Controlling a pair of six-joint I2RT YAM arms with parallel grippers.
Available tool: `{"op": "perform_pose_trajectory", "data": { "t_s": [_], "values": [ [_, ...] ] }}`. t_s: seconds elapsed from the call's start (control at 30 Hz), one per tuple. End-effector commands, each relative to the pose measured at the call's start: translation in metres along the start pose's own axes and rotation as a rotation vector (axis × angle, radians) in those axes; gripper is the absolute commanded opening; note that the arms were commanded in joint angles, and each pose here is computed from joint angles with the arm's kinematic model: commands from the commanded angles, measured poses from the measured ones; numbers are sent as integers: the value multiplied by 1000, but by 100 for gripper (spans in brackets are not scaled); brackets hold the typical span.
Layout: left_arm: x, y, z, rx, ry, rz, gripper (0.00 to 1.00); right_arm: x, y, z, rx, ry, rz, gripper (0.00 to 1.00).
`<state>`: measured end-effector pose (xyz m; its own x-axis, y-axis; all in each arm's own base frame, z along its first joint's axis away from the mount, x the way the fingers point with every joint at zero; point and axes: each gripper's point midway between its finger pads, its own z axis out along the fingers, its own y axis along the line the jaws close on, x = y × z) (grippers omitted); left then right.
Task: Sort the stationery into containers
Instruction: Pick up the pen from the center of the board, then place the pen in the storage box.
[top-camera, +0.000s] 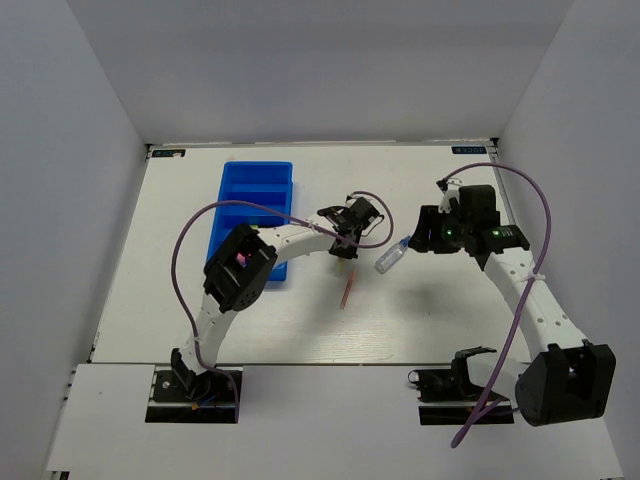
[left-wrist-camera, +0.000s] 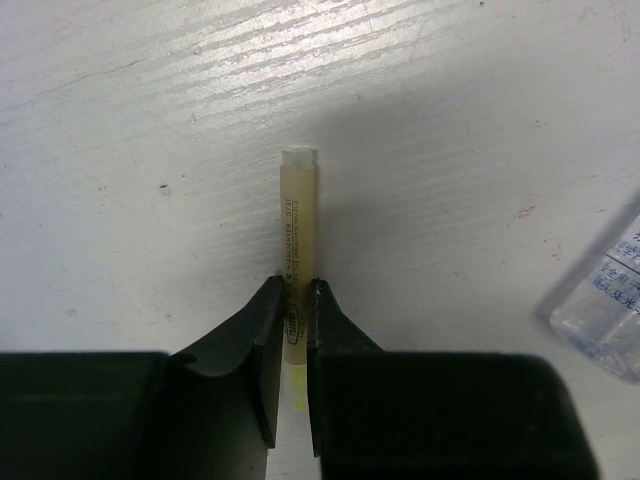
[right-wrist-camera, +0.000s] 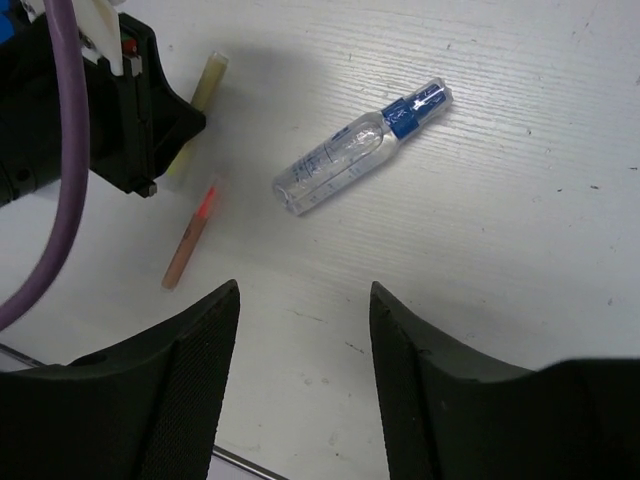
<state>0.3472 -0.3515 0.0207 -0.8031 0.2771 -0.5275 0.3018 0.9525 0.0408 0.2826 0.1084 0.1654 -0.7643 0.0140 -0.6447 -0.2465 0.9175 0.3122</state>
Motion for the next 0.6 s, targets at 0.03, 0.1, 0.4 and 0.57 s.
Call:
{"op": "perform_pose_trajectory", "data": {
  "t_s": [0.03,0.1,0.4,0.57],
  "values": [
    [-33,9,-30,43,-56,-2,0,-3,5,-1,-49,-27,-33,61],
    [-53,9,-50,94,-84,26,0,0,10,-1,-82,-14,-47,62],
    [-130,60,-144,236,-237,162,0,12,34,-5,-274,1,-181,31],
    [-123,120,-155,230,-233,333,0,18,47,-5,-368,11,-205,13]
  ]
}}
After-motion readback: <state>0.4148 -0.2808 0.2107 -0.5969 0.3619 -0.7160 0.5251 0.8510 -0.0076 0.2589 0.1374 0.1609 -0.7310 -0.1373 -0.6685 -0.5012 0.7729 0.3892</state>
